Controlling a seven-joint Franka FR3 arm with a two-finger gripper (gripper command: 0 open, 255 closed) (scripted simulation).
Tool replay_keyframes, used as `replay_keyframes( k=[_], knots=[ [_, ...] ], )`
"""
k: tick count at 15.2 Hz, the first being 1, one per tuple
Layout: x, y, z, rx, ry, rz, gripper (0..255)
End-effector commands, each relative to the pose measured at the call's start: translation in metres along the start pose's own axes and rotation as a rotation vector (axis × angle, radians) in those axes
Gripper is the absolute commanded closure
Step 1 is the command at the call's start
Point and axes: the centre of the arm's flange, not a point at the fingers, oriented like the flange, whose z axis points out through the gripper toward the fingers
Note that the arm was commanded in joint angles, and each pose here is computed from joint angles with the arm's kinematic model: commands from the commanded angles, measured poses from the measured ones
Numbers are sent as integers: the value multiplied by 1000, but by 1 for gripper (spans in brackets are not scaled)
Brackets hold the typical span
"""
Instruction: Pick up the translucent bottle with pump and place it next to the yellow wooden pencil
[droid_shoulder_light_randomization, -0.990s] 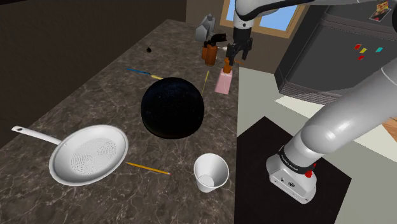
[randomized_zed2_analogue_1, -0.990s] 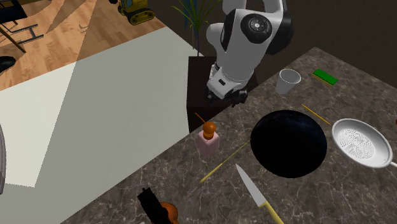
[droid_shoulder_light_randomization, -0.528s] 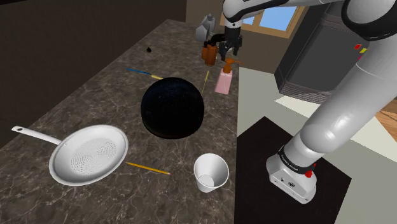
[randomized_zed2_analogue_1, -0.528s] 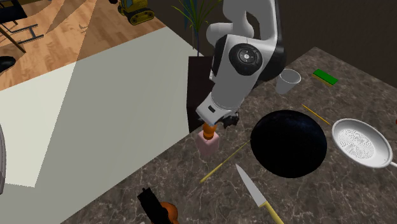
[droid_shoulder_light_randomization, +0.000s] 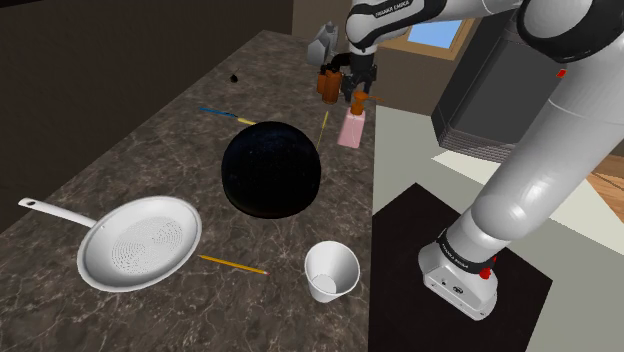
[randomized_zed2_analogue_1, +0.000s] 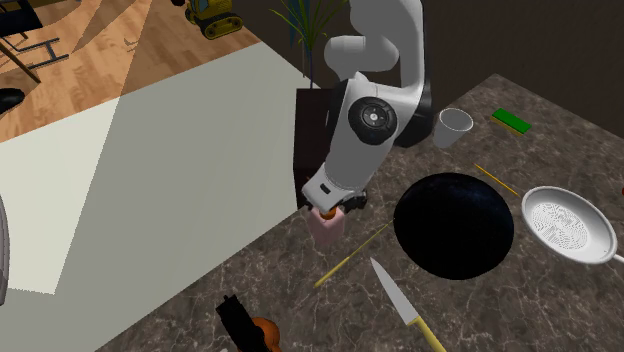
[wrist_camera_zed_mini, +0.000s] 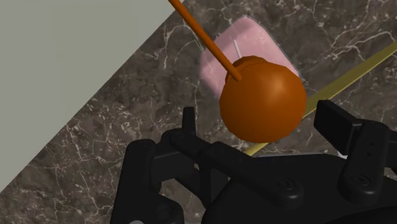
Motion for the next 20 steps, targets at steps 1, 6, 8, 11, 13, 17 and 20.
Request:
replay_keyframes(
  k=[1,6,8,11,13,17,20],
  knots=[
    [1,1,8,0,1,0,0],
    [1,1,8,0,1,0,0],
    [1,1,8,0,1,0,0],
    [1,1,8,0,1,0,255],
    [1,1,8,0,1,0,255],
    [1,1,8,0,1,0,255],
    [0,2,-3,0,1,0,255]
  ],
)
